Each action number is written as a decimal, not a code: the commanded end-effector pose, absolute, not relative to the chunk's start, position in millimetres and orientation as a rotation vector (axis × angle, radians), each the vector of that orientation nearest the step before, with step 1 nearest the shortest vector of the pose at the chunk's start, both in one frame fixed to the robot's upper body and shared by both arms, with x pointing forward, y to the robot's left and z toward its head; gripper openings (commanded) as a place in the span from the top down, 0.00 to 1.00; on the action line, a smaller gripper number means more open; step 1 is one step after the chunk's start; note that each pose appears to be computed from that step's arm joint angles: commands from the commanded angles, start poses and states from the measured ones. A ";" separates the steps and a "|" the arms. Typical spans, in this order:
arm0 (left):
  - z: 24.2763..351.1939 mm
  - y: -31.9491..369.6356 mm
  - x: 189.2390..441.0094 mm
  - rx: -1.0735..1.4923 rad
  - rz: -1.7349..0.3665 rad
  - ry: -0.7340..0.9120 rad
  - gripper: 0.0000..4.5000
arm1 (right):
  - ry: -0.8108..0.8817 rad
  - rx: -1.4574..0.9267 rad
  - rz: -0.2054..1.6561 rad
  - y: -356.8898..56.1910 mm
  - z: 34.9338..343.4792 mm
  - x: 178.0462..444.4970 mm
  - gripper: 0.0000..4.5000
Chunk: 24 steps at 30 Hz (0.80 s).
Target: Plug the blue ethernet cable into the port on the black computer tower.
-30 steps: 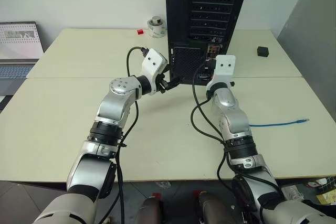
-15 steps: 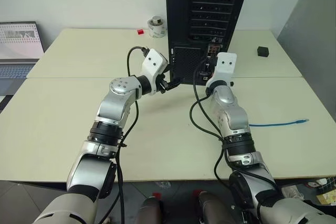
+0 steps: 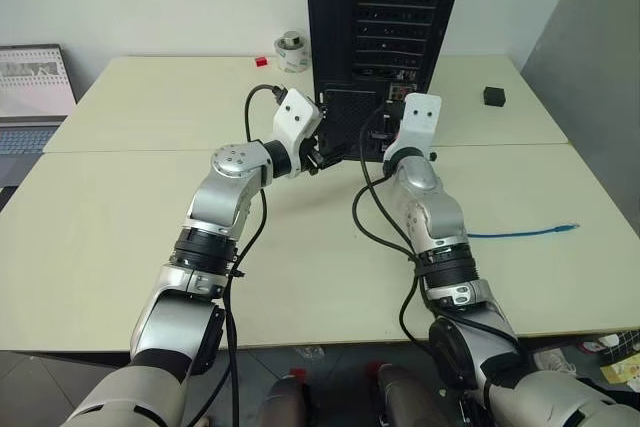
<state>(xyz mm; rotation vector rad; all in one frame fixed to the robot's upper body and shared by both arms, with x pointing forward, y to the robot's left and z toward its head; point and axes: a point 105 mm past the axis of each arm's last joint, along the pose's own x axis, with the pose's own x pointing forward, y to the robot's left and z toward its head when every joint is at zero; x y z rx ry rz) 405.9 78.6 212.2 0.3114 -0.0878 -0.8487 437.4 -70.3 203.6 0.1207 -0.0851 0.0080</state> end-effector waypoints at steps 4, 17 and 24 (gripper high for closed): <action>232.5 76.9 404.7 0.307 -0.843 -0.155 0.29 | -0.177 0.116 0.013 -70.2 231.5 440.5 1.00; 229.1 81.1 406.0 0.303 -0.835 -0.146 0.29 | -0.177 0.123 0.109 -67.5 230.6 439.1 0.65; 227.7 86.1 408.3 0.281 -0.816 -0.133 0.29 | -0.172 0.093 0.151 -75.7 227.6 425.3 0.34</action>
